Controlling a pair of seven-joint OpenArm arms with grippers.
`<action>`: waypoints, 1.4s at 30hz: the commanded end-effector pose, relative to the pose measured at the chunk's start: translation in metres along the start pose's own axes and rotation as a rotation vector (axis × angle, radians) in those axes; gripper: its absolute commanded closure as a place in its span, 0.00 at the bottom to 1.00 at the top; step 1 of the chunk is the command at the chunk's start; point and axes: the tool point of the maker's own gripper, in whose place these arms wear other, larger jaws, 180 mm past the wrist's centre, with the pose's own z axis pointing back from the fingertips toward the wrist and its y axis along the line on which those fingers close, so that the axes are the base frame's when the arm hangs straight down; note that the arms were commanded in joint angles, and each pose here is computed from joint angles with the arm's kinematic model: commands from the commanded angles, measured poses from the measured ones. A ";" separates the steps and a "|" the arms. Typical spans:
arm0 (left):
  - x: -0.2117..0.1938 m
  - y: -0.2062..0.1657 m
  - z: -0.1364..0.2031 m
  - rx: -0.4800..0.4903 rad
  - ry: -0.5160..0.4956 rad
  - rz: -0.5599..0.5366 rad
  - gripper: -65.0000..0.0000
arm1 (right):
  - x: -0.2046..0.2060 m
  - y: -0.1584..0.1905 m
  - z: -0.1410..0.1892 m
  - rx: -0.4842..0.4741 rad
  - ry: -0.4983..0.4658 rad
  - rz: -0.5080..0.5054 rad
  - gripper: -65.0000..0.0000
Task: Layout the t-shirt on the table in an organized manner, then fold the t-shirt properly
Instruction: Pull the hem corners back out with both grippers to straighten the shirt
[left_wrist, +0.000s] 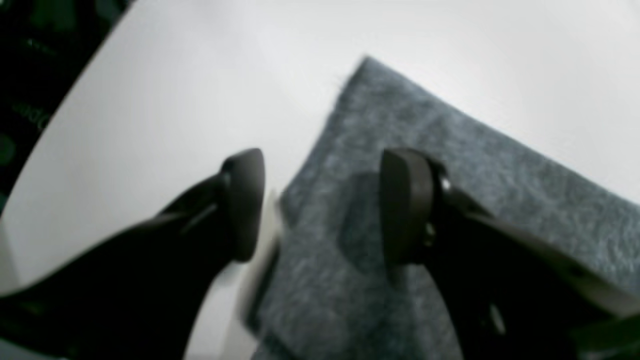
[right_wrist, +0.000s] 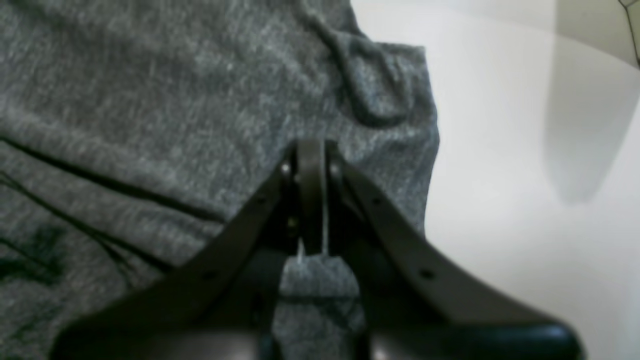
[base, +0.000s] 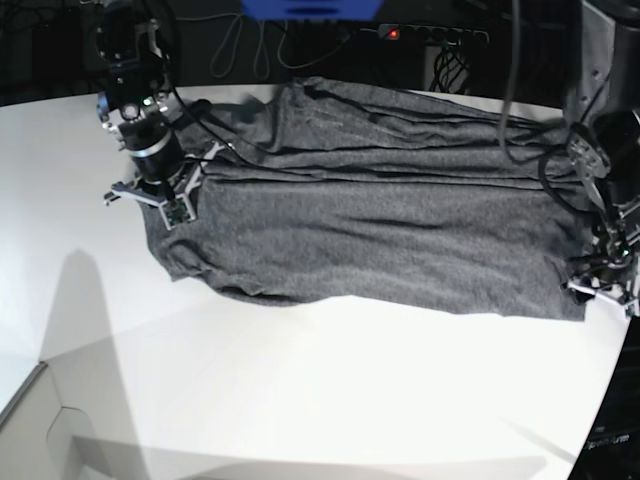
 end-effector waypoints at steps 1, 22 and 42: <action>0.029 0.008 0.001 0.025 -0.068 -0.003 0.45 | 0.011 -0.006 0.001 -0.012 -0.040 0.006 1.00; 0.024 -0.005 -0.003 0.023 -0.059 -0.011 0.98 | 0.014 -0.006 0.000 -0.014 -0.048 0.004 1.00; 0.085 -0.012 0.043 -0.010 -0.354 0.077 1.00 | 0.071 -0.028 -0.017 -0.064 -0.131 -0.004 0.64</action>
